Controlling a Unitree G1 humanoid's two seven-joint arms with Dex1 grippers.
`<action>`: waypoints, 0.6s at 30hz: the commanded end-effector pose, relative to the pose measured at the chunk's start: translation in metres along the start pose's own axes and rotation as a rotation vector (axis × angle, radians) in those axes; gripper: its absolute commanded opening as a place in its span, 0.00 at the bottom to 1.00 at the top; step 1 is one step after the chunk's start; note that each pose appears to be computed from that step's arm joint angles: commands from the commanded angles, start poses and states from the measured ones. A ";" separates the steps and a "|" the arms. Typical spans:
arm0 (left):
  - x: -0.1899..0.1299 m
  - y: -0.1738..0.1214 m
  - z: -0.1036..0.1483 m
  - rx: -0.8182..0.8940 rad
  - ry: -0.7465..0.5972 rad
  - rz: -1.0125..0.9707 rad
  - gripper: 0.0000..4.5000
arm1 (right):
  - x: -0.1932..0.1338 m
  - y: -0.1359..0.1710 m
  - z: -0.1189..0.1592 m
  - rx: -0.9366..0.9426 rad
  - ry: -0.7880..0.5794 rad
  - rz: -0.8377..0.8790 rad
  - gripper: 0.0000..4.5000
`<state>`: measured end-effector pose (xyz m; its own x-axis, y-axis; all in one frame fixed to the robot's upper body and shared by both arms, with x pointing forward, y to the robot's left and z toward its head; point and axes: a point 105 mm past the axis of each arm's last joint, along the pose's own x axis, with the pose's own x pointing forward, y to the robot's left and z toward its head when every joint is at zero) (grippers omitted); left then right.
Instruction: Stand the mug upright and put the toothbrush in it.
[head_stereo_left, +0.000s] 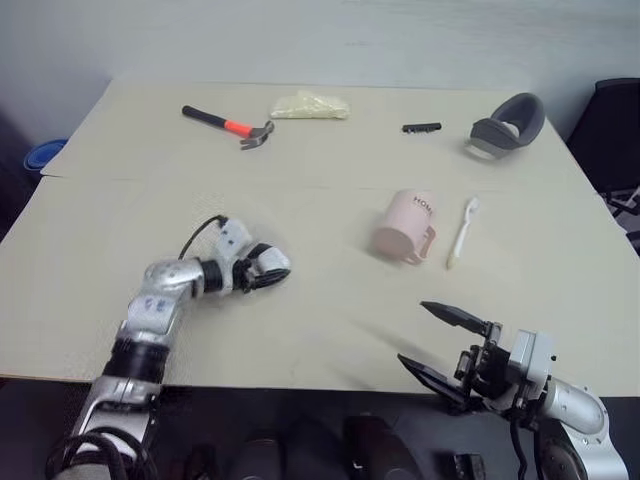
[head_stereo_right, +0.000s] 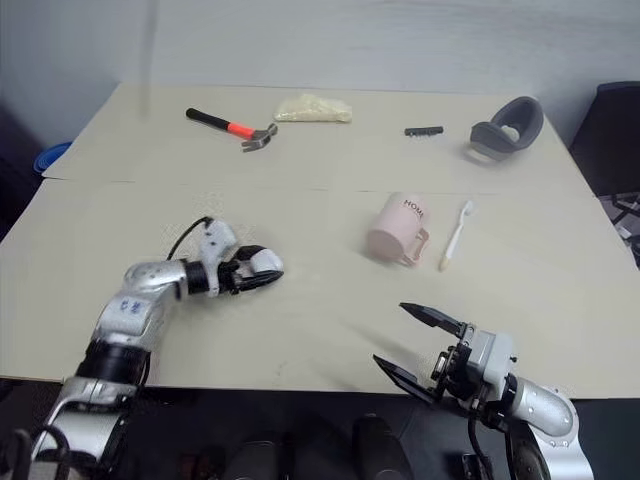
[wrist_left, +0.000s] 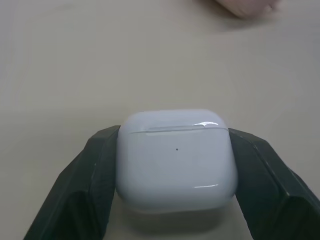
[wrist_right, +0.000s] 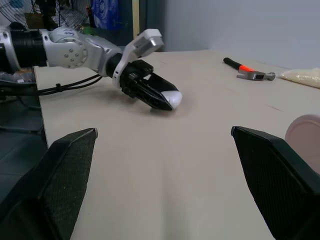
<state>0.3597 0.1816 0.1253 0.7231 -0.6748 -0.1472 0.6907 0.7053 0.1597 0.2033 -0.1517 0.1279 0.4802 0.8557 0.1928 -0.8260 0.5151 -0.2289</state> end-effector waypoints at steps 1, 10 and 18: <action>-0.062 0.059 0.012 -0.008 -0.074 0.381 0.64 | 0.003 0.002 0.005 -0.018 -0.045 0.017 1.00; -0.198 0.111 -0.035 -0.224 0.097 1.041 0.72 | 0.007 0.003 -0.011 0.013 -0.081 0.102 1.00; -0.204 0.112 -0.008 -0.137 0.053 1.020 0.99 | -0.003 -0.006 -0.016 -0.029 -0.082 0.104 1.00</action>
<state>0.2954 0.3941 0.1332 0.9523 0.2659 -0.1495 -0.2636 0.9640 0.0354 0.2125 -0.1461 0.1062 0.3569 0.9051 0.2313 -0.8811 0.4084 -0.2387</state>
